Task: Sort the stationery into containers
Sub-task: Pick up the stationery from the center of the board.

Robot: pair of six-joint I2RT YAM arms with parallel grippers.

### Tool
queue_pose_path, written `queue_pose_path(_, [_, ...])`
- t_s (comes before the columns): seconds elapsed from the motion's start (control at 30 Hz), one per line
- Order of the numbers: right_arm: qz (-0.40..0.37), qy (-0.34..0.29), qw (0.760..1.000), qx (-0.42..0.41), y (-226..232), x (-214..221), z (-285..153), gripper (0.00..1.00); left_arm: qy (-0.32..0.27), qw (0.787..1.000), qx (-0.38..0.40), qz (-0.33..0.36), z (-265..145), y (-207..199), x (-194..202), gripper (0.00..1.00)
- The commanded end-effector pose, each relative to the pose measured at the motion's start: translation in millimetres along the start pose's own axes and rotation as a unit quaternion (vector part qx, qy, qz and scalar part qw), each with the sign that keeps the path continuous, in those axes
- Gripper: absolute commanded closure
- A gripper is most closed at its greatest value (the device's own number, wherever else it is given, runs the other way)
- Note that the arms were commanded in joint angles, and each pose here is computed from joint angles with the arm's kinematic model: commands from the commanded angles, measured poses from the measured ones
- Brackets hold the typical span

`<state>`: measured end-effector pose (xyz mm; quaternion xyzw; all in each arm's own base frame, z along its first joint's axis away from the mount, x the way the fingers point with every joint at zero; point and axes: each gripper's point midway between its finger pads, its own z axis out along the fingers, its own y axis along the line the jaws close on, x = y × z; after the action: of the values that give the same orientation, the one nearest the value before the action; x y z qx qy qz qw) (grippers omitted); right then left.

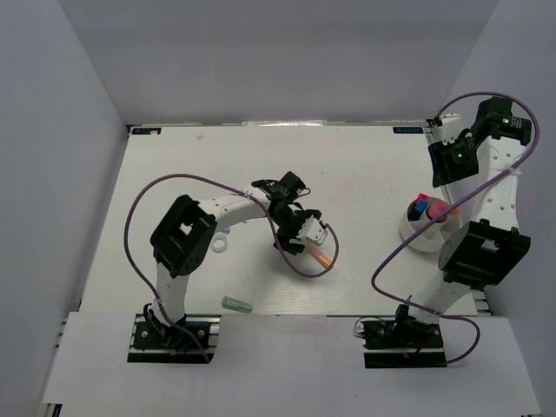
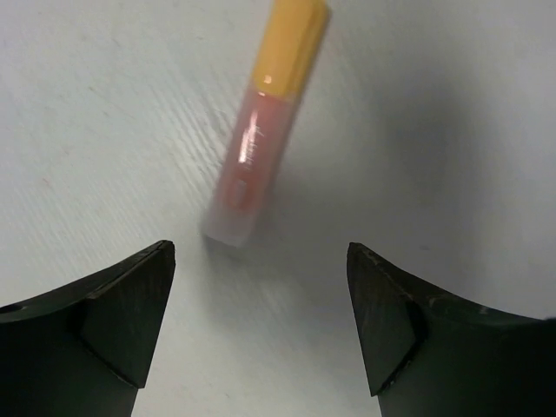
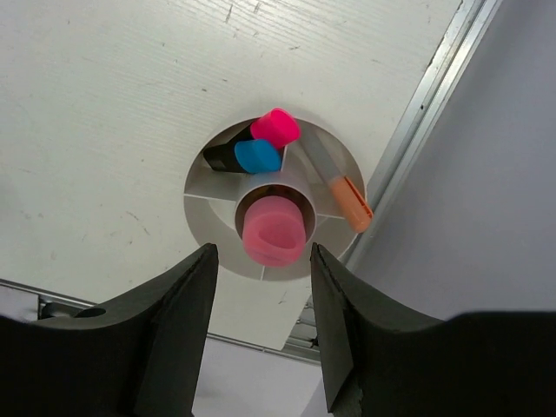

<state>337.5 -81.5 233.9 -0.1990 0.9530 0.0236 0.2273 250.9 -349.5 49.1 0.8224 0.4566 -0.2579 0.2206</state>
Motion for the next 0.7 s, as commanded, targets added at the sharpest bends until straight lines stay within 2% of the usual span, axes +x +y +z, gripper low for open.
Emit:
queue_pose_path(0.0, [0.002,-0.022,1.0,0.001,10.7,-3.2,-16.3,0.47,-0.018,0.999,-0.016,0.043,8.2,23.6,-10.8,0.11])
queue_pose_path(0.17, [0.01,-0.017,1.0,-0.008,13.7,-1.4,-12.2,0.47,-0.033,0.997,-0.021,0.067,22.0,31.9,-19.2,0.13])
queue_pose_path(0.37, [0.014,-0.026,0.999,-0.015,16.6,-8.6,-11.6,0.47,-0.031,0.997,0.017,0.062,34.1,15.2,-12.5,0.25])
queue_pose_path(0.5, [0.017,-0.033,0.999,-0.034,25.8,-14.0,-8.4,0.47,-0.024,0.997,0.047,0.053,42.4,-7.2,-10.0,0.36])
queue_pose_path(0.6, [0.022,-0.037,0.998,-0.054,33.5,-18.1,-3.2,0.47,-0.019,0.997,0.069,0.035,47.0,-19.6,-7.0,0.49])
queue_pose_path(0.67, [0.029,-0.042,0.997,-0.065,36.7,-21.7,-1.5,0.47,-0.023,0.997,0.073,0.022,48.5,-22.4,-12.5,0.62])
